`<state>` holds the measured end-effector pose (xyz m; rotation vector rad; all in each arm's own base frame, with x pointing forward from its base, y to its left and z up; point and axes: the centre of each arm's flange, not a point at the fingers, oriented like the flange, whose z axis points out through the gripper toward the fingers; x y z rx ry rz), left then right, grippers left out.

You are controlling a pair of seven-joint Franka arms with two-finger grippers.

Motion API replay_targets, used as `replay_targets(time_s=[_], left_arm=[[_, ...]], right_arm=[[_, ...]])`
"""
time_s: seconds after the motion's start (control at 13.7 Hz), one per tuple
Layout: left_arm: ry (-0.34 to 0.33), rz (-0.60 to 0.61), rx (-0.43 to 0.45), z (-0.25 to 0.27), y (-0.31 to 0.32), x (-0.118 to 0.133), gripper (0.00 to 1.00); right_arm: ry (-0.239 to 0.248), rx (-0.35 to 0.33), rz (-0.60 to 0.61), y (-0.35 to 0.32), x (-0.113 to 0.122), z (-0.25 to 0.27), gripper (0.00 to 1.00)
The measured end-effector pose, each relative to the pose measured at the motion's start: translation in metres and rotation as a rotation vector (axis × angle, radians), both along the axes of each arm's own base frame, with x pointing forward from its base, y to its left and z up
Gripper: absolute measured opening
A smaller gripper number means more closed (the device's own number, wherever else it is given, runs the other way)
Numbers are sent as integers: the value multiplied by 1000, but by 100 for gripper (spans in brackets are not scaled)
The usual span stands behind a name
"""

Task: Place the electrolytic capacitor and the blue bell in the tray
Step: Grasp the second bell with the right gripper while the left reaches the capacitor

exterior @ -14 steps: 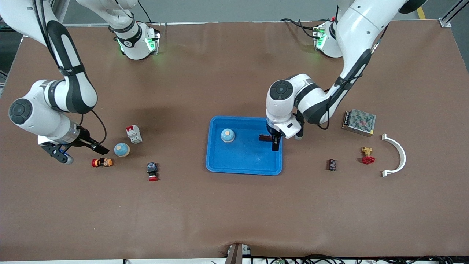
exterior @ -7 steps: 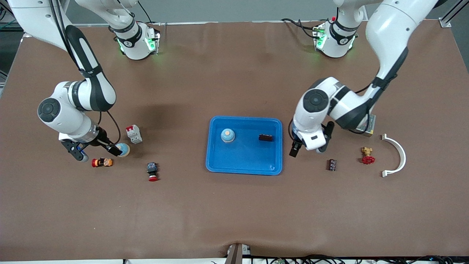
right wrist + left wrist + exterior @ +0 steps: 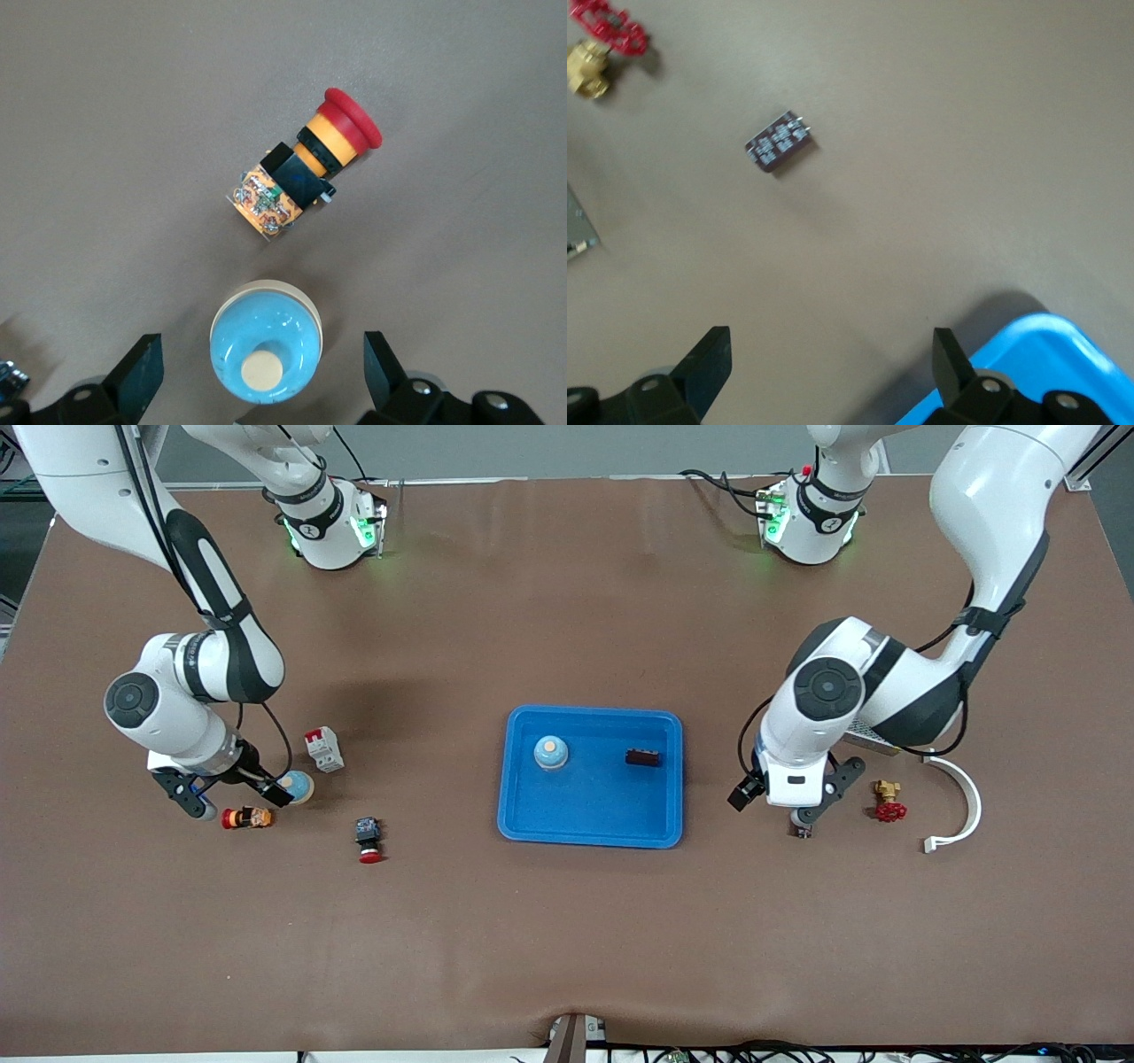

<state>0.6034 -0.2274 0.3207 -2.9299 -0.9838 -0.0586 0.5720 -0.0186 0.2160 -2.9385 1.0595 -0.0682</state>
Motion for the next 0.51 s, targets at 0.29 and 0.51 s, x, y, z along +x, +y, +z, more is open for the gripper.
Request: replay_targets(time_s=[0.29, 0.51], left_arm=[[15, -324, -12, 12, 17, 9, 100], [33, -571, -1, 16, 47, 20, 100]], right_arm=[[7, 2, 8, 5, -1, -18, 100], [12, 2, 20, 11, -2, -29, 100]])
